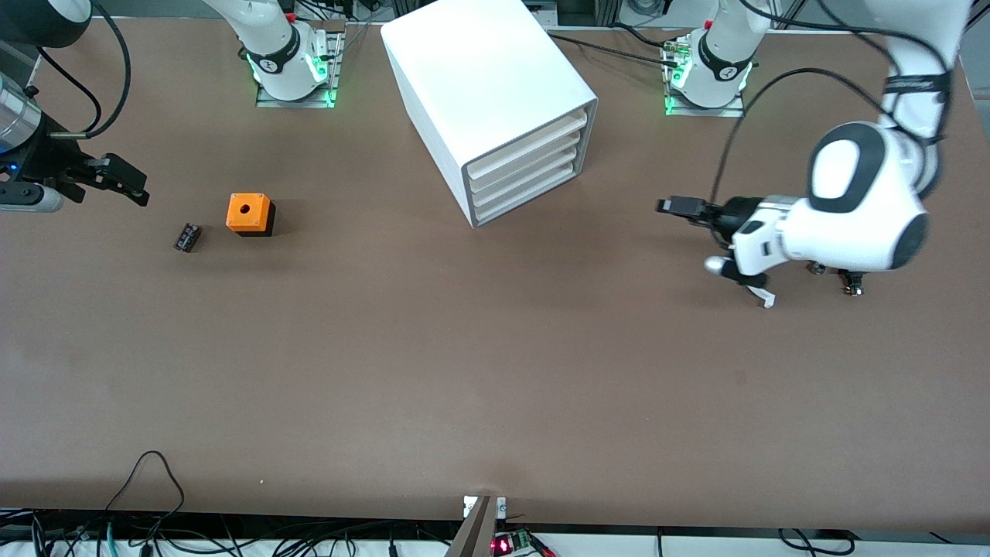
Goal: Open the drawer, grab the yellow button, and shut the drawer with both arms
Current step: 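Hook the left gripper on the lowest drawer front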
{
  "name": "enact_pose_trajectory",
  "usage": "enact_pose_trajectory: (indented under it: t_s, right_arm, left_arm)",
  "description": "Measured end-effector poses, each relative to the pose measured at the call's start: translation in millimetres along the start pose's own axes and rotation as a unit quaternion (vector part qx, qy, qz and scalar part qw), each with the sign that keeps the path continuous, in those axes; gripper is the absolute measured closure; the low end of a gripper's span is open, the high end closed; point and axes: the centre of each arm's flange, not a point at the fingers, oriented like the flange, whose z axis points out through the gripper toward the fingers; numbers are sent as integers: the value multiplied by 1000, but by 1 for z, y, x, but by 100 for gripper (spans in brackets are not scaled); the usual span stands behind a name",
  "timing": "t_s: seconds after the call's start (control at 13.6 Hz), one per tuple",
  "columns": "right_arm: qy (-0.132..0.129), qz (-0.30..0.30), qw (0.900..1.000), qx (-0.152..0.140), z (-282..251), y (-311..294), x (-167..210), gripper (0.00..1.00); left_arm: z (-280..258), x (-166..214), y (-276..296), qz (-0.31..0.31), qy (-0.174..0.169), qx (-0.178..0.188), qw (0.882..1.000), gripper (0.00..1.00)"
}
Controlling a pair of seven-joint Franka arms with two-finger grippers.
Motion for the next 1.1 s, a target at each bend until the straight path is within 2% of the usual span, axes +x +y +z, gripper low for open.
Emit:
enact_pose_trajectory:
  t_s: [0.22,0.37,0.66,0.88,1.1]
  right_arm:
    - [0,-1,1000,0,0,0,0,0]
    - [0,-1,1000,0,0,0,0,0]
    - [0,-2,1000,0,0,-1,0,0]
    - [0,-2,1000,0,0,-2,0,0]
    - [0,-3,1000,0,0,-2,0,0]
  left_arm:
    - [77,-3,26,-8,-49,-69,996,0]
    - [119,-11,39,1,-68,-97,993,0]
    - [156,-25,27,35,-84,-121,988,3]
    - [171,-33,19,57,-95,-126,986,11]
    - [185,-39,28,62,-107,-132,983,11]
